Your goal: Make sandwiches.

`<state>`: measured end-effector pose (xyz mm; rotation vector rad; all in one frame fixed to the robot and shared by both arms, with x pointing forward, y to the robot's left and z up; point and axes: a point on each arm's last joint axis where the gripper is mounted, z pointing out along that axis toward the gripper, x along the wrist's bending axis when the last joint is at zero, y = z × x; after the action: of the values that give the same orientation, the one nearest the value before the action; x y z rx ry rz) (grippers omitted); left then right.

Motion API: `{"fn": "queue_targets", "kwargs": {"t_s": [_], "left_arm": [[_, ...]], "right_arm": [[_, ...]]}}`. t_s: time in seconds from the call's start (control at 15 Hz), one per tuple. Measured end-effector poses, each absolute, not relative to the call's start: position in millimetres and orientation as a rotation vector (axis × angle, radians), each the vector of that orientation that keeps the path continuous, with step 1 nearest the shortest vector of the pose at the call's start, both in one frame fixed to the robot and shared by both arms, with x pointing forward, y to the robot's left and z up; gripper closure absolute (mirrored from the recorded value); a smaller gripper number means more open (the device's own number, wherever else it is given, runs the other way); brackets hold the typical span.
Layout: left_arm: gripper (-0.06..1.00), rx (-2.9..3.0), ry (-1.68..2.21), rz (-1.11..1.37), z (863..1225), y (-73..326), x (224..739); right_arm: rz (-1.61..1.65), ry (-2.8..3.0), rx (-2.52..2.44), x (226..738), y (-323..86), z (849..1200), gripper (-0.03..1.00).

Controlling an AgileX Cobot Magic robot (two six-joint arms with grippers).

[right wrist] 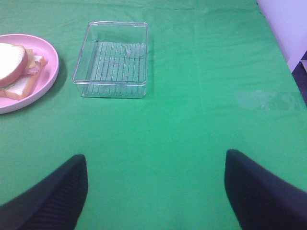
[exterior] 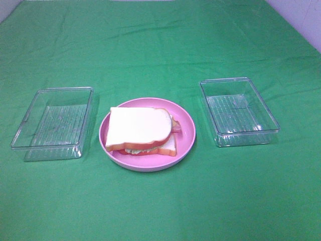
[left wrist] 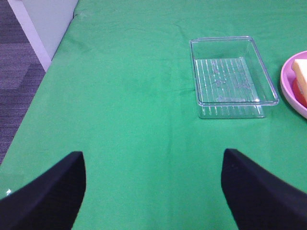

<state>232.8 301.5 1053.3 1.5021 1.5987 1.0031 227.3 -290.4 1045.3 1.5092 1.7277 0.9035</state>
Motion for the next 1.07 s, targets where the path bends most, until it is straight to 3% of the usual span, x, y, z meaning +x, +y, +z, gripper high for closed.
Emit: {"fn": "queue_targets", "kwargs": {"t_s": [1.07], "left_arm": [[0.2,1.491,1.574,0.936,1053.4,296.2,233.2]], "right_arm": [[0.903,1.728,1.509,227.3,-290.4,1045.3,0.22]]}}
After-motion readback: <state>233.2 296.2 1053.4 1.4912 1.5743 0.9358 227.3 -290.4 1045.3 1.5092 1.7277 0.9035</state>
